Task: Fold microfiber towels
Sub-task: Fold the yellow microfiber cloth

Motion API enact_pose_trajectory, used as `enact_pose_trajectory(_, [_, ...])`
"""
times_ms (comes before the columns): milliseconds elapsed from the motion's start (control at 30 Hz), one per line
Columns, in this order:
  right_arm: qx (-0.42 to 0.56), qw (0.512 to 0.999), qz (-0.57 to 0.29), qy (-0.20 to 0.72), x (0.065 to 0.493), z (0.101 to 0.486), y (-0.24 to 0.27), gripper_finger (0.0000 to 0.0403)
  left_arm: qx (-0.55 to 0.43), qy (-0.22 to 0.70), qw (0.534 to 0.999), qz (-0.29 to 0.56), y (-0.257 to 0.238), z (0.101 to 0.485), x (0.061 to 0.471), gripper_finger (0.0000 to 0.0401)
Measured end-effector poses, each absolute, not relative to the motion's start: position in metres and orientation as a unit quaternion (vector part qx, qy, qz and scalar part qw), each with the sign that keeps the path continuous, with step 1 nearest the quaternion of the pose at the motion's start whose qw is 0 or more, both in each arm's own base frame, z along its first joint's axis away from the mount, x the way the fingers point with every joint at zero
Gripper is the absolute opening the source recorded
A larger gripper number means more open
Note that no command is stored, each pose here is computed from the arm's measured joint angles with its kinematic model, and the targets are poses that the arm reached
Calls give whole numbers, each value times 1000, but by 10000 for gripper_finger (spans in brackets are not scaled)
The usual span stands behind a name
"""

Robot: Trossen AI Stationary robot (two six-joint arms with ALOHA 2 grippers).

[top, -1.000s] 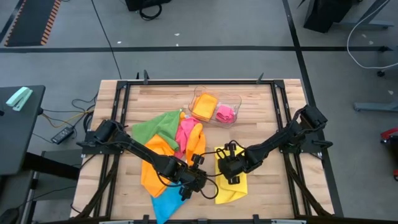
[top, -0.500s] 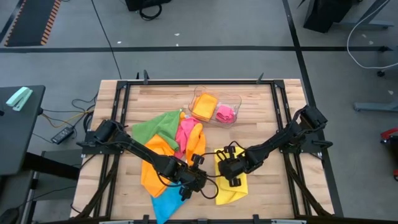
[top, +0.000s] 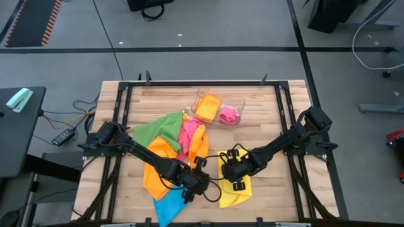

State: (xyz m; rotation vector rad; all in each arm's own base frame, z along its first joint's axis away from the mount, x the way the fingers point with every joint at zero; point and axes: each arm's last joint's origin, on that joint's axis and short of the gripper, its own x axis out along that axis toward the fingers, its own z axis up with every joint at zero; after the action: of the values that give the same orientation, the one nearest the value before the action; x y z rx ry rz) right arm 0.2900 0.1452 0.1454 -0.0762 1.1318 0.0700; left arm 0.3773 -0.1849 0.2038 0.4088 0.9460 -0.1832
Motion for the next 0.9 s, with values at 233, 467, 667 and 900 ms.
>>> enact_pose_trajectory(233, [-17,829,6,559,292,157,146,170,195,452,866,-88,-185,204,377,24])
enact_pose_trajectory(467, [-10,835,-46,548,300,165,122,170,196,452,866,-88,-185,204,377,15])
enact_pose_trajectory(667, [-39,860,-47,507,311,161,113,170,197,459,862,-87,-184,203,376,18])
enact_pose_trajectory(900, [7,920,-32,391,294,153,104,168,190,467,860,-81,-184,202,375,22])
